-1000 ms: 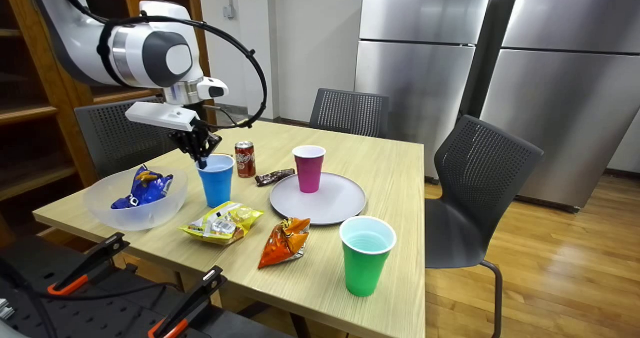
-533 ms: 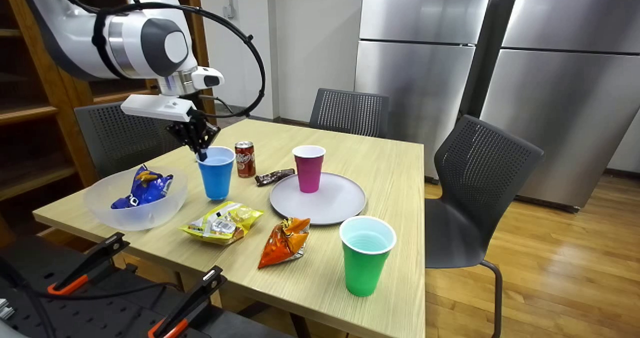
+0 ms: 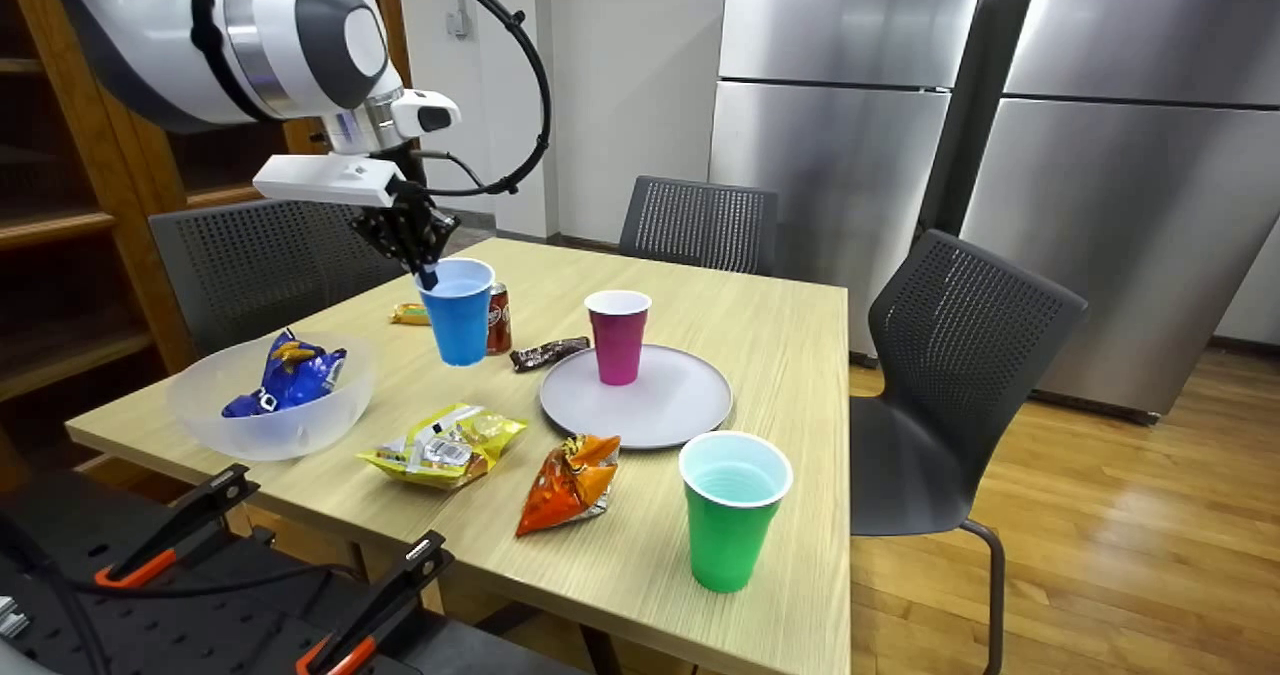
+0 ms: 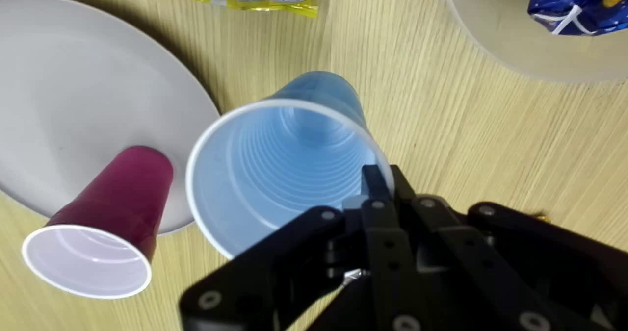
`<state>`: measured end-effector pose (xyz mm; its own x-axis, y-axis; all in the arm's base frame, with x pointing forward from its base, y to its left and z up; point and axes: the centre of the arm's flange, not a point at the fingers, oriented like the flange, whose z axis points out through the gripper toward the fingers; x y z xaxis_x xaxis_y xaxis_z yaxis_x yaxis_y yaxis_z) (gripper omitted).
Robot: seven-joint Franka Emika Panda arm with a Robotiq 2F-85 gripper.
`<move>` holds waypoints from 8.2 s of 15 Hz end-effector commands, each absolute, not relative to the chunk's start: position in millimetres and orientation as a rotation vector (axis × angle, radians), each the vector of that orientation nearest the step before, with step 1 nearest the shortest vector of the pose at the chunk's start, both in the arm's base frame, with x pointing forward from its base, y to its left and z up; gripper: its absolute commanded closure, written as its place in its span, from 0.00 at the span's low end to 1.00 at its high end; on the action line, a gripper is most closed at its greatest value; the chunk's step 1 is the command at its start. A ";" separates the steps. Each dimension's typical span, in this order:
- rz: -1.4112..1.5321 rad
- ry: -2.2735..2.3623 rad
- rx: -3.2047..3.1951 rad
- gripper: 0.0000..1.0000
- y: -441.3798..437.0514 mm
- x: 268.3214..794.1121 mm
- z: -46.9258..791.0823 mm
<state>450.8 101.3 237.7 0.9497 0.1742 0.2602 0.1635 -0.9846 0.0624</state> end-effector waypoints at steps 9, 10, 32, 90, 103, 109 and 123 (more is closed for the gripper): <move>0.429 0.112 3.050 0.99 29.3 454.9 272.2; 0.418 0.114 3.057 0.99 21.2 456.2 272.9; 0.163 0.017 3.047 0.99 -114.6 484.0 277.4; 0.244 -0.045 3.003 0.00 -179.5 604.8 264.6; 0.311 -0.088 3.080 0.00 -211.4 538.7 317.8; 0.309 -0.189 3.100 0.00 -233.3 508.7 318.4; 0.059 -0.402 3.124 0.00 -267.8 431.2 267.7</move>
<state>449.9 -267.5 269.2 0.9664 -0.2460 0.0749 -0.2461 -0.9692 -0.0080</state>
